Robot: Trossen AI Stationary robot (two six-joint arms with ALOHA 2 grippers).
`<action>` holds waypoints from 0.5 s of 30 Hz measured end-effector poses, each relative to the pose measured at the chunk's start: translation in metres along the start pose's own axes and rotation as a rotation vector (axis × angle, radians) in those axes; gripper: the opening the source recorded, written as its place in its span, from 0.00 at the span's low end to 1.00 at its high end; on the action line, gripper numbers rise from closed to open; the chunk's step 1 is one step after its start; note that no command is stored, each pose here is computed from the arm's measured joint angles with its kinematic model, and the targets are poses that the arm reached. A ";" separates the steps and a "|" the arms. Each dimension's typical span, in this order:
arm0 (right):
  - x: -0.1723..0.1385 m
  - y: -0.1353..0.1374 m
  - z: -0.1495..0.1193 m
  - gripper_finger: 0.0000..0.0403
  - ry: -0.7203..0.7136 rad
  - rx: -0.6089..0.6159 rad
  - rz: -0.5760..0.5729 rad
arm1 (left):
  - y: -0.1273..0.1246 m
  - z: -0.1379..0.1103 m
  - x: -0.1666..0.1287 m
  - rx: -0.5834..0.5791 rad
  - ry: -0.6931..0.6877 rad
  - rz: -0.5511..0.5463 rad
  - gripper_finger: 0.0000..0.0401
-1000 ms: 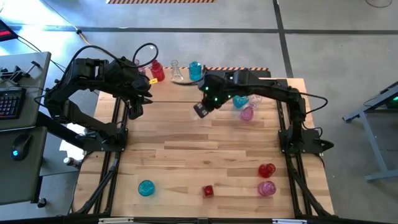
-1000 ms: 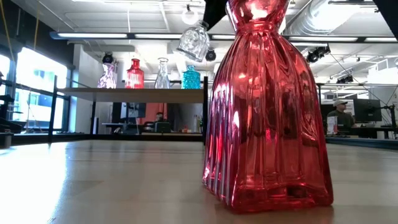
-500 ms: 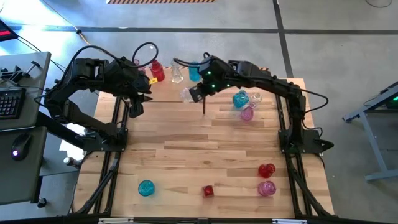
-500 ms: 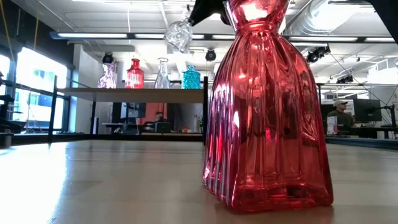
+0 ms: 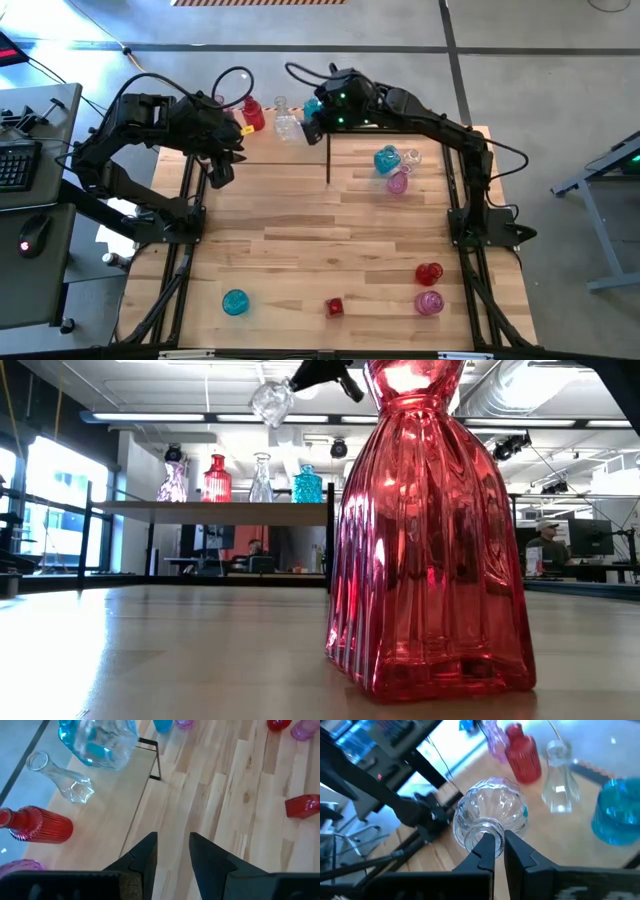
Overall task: Sort vases onto shelf
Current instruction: Put the bottom transparent vase on the shelf aligned with the other transparent vase
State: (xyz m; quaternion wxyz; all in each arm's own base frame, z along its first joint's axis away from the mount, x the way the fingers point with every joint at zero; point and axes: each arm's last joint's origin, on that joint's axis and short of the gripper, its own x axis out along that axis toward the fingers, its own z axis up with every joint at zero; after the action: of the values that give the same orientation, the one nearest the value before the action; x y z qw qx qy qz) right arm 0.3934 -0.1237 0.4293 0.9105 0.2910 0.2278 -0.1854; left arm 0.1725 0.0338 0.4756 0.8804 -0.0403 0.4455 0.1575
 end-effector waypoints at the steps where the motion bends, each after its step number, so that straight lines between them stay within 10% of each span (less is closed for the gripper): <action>1: 0.000 -0.001 0.002 0.00 -0.010 0.000 0.013 | 0.000 0.000 0.000 -0.008 0.000 0.000 0.26; 15: -0.003 -0.024 0.020 0.00 -0.036 -0.016 0.073 | 0.000 0.000 0.000 -0.069 -0.001 0.001 0.26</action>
State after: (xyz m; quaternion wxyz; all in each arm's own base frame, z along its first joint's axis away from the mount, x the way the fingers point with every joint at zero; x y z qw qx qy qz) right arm 0.3856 -0.1538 0.4346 0.9229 0.2885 0.2020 -0.1555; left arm 0.1725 0.0339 0.4757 0.8787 -0.0704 0.4392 0.1730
